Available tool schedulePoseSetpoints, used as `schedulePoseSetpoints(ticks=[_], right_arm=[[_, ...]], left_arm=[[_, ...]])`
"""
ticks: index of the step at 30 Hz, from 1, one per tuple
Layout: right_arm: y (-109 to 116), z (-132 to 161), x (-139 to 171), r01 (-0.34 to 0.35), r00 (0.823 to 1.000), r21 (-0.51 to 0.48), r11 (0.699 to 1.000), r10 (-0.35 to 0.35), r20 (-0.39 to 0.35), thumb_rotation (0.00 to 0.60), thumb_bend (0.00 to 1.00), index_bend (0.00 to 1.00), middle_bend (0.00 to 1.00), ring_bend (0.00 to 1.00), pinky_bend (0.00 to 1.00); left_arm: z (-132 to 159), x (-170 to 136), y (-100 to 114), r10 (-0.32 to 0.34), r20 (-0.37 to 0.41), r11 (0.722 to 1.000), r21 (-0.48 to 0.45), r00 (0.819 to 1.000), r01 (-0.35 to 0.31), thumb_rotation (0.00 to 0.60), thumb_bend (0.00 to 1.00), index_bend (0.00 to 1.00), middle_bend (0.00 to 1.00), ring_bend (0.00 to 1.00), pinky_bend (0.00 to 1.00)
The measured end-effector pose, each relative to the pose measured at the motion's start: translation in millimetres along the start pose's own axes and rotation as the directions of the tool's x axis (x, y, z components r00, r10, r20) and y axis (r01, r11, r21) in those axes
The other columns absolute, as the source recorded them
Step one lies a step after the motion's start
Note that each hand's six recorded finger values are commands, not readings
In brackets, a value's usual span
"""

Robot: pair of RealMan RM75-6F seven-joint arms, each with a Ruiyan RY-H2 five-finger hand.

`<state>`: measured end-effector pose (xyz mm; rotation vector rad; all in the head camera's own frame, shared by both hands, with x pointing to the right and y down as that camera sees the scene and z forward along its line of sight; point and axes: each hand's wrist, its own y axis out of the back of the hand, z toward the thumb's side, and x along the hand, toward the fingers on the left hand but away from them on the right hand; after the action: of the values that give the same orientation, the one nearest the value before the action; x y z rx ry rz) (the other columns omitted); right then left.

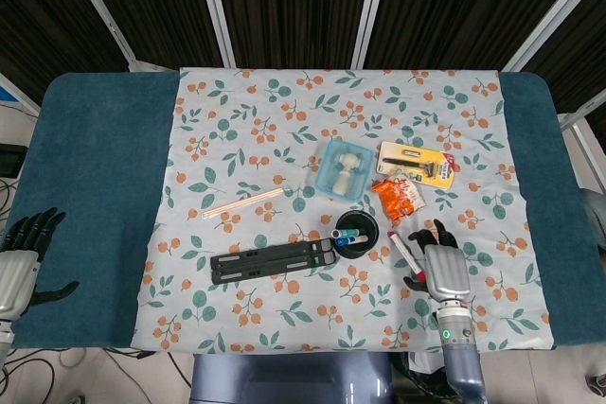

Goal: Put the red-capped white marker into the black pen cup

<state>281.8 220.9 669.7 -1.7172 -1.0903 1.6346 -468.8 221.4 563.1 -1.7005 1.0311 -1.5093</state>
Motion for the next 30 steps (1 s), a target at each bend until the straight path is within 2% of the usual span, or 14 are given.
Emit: schedulePoseSetpoints(ticks=[6,14,30], right_arm=[[-1,0,-6,0.008,1.000,-0.005,1.000,-0.008,0.015,0.600,0.21,0.45,0.38,0.09,0.17],[-11,-5,-9,-0.016,0.999,-0.012,1.000,0.016,0.046,0.600,0.22,0.46,0.38,0.09,0.17],[-21,-14,-11,-0.053,0.995,-0.001,0.999,0.053,0.084,0.600,0.34,0.52,0.41,0.09,0.17]], left_arm=[[0,0,0,-0.001,0.004,1.000,-0.003,1.000,0.001,0.600,0.03,0.00,0.00,0.00,0.00],[1,-1,0,-0.004,0.005,1.000,-0.006,1.000,0.004,0.600,0.03,0.00,0.00,0.00,0.00],[0,0,0,-0.008,-0.001,1.000,-0.013,1.000,0.008,0.600,0.03,0.00,0.00,0.00,0.00]])
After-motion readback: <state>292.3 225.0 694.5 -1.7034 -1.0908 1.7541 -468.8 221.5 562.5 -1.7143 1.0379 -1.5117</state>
